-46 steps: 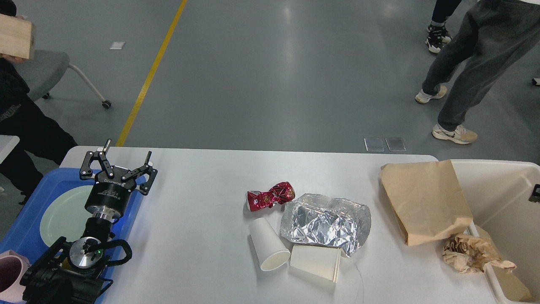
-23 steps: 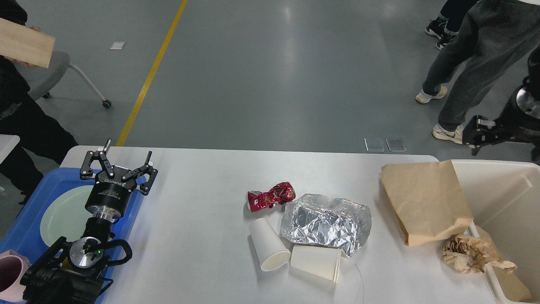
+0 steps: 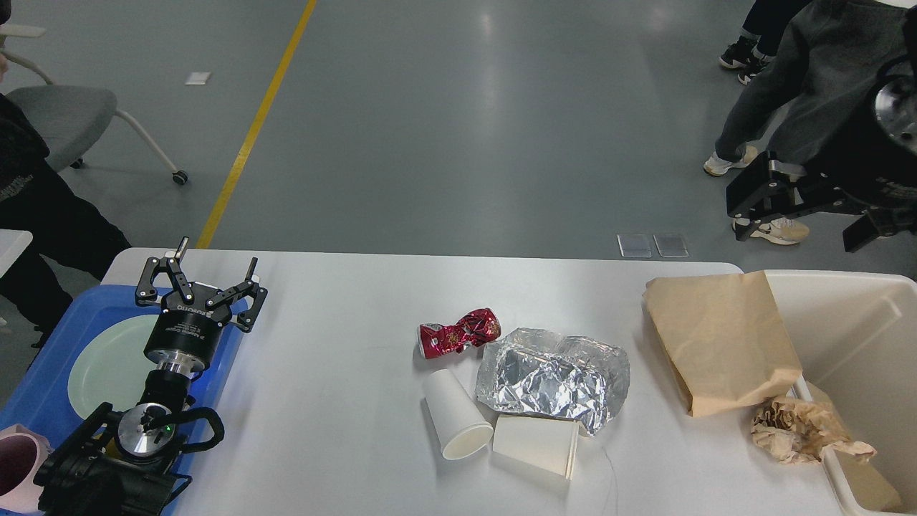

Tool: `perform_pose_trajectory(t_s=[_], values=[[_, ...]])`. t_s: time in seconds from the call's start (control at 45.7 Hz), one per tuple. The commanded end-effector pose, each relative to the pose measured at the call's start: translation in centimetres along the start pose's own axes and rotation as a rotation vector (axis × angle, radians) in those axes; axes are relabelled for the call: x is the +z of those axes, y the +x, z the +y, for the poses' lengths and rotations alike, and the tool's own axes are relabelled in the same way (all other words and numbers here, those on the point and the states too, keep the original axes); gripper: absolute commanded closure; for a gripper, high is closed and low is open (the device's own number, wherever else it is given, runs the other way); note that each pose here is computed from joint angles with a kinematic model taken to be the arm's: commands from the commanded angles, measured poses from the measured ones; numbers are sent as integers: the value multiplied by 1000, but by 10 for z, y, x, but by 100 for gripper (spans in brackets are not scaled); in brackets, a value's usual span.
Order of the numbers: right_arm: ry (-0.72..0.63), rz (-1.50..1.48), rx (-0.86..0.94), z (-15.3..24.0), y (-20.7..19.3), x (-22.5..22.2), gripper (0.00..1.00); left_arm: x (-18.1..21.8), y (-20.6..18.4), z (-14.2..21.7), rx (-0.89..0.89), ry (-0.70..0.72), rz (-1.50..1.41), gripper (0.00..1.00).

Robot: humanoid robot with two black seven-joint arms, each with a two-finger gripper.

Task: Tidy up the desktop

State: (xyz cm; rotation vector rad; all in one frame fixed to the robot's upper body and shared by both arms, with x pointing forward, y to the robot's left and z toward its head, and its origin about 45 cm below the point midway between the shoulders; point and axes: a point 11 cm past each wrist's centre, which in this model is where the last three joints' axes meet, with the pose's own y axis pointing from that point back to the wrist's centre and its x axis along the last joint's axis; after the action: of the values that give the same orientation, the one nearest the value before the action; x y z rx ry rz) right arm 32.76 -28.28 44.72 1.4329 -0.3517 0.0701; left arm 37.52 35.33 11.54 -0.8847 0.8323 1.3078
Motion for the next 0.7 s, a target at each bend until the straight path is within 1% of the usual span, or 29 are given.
perform_pose_trajectory(t_s=[0.0,0.066,0.416,0.459,0.547,0.678], values=[[-14,4,-46,-15,-5,-1,0,0,0,0,0,0,0,4],[-22,1,-70,-25,-8,0,0,0,0,0,0,0,0,4],[-16,-32,-78,-37,-8,7,0,0,-1,-1,-3,0,0,4],[-16,-50,-69,-40,-7,12,2,0,0,0,-1,0,0,4],[-20,-103,-52,-58,-6,23,2,0,0,0,-1,-1,0,4],[-84,-118,-16,-91,7,43,3,0,-1,-1,-3,-2,0,4]])
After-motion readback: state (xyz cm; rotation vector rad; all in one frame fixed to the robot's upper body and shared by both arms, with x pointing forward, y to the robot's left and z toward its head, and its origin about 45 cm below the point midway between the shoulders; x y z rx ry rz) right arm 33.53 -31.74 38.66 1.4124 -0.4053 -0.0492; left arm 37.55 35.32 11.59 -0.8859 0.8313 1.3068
